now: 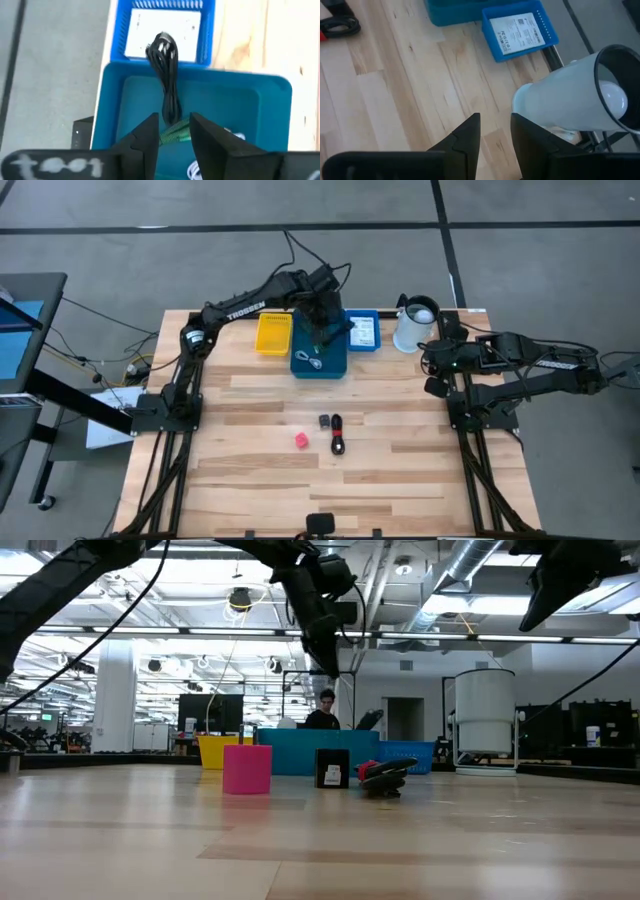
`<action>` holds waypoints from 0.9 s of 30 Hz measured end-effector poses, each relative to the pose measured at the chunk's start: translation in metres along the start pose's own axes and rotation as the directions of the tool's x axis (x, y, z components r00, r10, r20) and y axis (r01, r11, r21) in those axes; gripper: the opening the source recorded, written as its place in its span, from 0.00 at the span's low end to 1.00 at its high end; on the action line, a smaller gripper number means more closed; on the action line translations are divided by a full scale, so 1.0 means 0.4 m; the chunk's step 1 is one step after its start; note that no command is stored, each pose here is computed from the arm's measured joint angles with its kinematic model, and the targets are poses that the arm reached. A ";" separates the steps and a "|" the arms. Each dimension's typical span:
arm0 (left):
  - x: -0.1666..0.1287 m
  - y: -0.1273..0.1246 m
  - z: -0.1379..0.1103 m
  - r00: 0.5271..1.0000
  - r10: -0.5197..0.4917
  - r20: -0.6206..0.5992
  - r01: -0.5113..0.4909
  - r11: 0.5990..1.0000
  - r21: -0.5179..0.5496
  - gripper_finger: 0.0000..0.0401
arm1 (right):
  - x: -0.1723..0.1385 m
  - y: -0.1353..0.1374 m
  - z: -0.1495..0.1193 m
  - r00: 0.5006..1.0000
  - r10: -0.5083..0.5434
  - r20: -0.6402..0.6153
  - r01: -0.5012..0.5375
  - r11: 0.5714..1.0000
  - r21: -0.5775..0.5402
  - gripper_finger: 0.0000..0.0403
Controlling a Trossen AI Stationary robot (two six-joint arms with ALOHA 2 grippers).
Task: Pick and place items into bin
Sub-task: Put the black charger cable into the dark blue bin
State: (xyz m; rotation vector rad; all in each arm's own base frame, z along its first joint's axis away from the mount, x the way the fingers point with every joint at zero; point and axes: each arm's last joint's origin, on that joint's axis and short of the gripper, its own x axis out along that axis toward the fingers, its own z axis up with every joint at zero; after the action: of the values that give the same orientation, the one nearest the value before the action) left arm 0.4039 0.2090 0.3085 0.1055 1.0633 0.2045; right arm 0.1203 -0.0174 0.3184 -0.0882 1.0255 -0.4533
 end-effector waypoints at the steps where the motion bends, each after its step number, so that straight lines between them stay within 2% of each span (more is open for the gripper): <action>1: 0.000 -0.002 0.003 1.000 0.004 0.005 -0.004 1.000 -0.011 0.25 | 0.000 0.000 0.000 1.000 0.000 0.000 0.000 1.000 0.014 0.25; 6: 0.000 -0.010 0.006 1.000 -0.004 0.012 0.005 0.996 -0.086 0.26 | 0.000 0.000 0.000 1.000 0.000 0.000 0.000 0.997 0.075 0.25; 10: 0.000 -0.014 0.009 0.996 -0.071 0.044 0.077 0.986 -0.147 0.26 | 0.000 0.000 0.000 1.000 0.000 0.001 0.000 0.985 0.172 0.25; 18: -0.009 -0.026 0.057 0.973 -0.070 0.219 0.109 0.979 -0.173 0.26 | 0.008 0.004 0.019 0.999 -0.023 0.037 0.004 0.891 0.455 0.25; 22: -0.056 -0.061 0.088 0.949 -0.064 0.308 0.109 0.985 -0.131 0.26 | 0.032 0.016 0.042 0.999 -0.025 0.021 0.012 0.885 0.466 0.25; 27: -0.175 -0.106 0.112 0.903 -0.061 0.426 0.103 0.992 -0.077 0.26 | 0.085 0.041 0.081 0.999 -0.030 -0.025 0.038 0.898 0.438 0.25</action>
State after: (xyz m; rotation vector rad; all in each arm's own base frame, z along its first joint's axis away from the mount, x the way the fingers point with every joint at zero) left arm 0.4151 0.1529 0.3822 0.0142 0.6204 0.1478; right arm 0.1675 -0.0206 0.3035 0.3033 0.9178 -0.7092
